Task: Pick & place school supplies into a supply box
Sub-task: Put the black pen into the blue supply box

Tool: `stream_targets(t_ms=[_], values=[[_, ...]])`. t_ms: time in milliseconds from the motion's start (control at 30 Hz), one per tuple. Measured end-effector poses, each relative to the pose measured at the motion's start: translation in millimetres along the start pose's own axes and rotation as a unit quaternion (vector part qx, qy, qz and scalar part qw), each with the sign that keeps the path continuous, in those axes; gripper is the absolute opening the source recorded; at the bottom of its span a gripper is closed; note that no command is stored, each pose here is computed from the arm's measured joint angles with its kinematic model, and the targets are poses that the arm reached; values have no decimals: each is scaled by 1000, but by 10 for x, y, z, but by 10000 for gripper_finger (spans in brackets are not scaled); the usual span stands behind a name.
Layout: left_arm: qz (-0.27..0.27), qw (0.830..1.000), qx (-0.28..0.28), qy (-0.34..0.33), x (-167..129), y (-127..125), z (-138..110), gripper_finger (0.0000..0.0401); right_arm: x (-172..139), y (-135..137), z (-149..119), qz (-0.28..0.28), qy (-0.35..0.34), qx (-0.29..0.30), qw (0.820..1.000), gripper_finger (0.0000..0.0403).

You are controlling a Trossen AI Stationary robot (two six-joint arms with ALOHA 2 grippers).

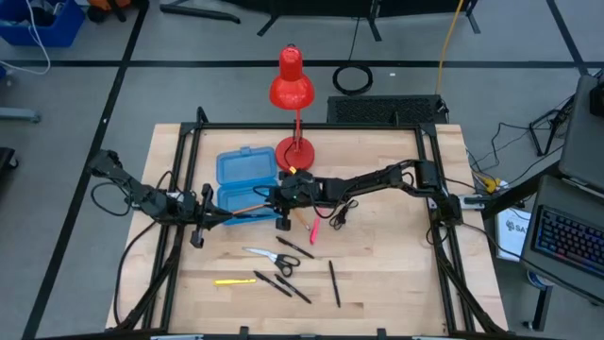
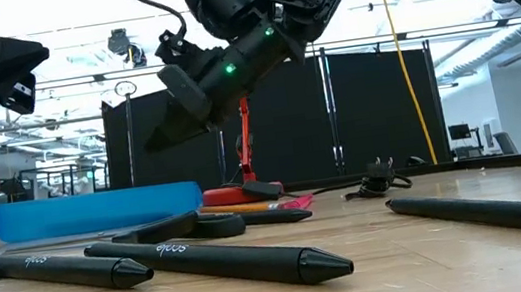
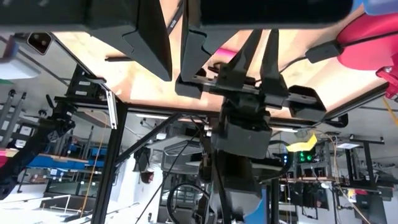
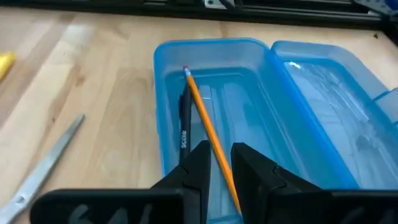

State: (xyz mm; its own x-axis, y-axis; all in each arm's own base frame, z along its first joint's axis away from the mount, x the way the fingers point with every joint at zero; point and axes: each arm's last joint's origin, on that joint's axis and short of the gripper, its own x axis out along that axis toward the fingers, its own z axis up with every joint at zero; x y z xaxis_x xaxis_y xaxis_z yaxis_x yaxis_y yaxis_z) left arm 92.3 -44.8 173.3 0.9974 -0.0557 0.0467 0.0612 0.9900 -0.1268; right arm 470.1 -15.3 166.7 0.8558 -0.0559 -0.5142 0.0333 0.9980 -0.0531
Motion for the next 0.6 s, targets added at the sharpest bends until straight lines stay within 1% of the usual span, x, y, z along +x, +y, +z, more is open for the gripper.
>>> stream_targets(t_ms=[100, 233, 333, 400, 600], values=[[0, 1000, 0, 0, 0, 0, 0, 37, -32, -1, -13, 0, 21, 18, 1000, 52], [0, 1000, -4, 0, 0, 0, 0, 37, -93, -4, 20, 0, 32, 34, 999, 49], [0, 1000, -6, 0, 0, 0, 0, 37, -135, 24, 29, 2, 41, 32, 999, 43], [0, 1000, -6, 0, 0, 0, 0, 37, -198, 59, 36, 6, 60, 29, 998, 38], [1, 1000, -6, 2, 0, 1, -5, 37, -361, 160, 155, 16, 62, 25, 998, 21]])
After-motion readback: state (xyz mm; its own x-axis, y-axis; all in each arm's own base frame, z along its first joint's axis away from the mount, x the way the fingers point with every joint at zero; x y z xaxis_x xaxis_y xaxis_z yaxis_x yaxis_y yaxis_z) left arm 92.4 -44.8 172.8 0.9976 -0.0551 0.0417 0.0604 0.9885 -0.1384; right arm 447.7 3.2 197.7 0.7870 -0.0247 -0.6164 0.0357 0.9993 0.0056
